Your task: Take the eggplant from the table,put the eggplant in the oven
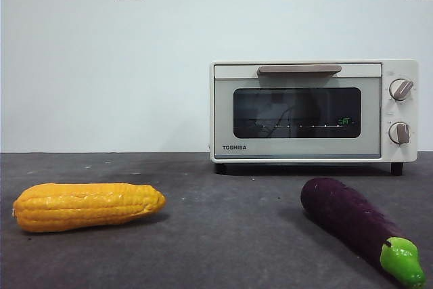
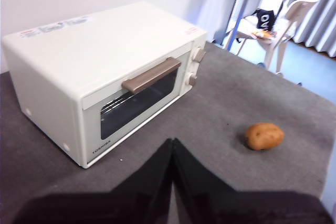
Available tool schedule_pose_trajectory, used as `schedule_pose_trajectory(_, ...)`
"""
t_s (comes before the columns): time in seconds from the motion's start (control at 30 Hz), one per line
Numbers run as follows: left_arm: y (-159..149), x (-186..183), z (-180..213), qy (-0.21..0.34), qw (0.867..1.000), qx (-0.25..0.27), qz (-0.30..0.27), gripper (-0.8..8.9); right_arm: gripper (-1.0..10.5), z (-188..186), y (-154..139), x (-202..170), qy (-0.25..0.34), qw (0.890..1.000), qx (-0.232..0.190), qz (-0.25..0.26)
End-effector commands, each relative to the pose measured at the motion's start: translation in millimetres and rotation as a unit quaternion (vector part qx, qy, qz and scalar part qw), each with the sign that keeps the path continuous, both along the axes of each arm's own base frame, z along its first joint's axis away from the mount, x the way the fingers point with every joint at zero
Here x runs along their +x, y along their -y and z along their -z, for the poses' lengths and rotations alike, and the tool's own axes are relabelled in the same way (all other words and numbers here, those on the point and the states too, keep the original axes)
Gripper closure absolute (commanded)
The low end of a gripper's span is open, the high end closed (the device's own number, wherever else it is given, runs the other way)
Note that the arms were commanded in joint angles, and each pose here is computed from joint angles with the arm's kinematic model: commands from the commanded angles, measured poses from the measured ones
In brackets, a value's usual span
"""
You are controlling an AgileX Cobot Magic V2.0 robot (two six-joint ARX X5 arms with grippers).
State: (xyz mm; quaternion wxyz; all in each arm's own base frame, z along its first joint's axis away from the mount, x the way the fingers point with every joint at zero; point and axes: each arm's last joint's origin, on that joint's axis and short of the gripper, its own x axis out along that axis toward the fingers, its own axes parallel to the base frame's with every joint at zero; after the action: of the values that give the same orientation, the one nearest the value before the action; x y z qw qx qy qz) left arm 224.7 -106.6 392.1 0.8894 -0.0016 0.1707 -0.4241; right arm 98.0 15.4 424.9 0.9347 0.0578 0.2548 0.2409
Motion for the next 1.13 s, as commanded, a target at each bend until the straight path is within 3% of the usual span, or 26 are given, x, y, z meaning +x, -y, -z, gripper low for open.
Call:
schedule_pose_trajectory(0.03,8.9,8.2,-1.8,0.004,1.0,0.004,0.01,8.19,3.8,-0.6,-0.8,-1.8,-0.002,1.0,0.008,-0.013)
schedule_pose_trajectory(0.43,70.8,70.2,-0.9,0.008,0.998,0.051,0.026,8.19,3.8,5.8,-1.5,-6.5,-0.044,0.999,0.016,-0.025)
schedule_pose_trajectory(0.73,120.8,126.1,21.8,-0.002,0.997,0.068,0.045,8.19,3.8,7.1,-1.5,-7.5,-0.052,0.998,0.013,-0.027)
schedule_pose_trajectory(1.13,158.7,172.9,57.2,-0.004,0.996,0.088,0.031,8.19,3.8,9.0,-1.6,1.6,-0.057,0.998,0.003,-0.033)
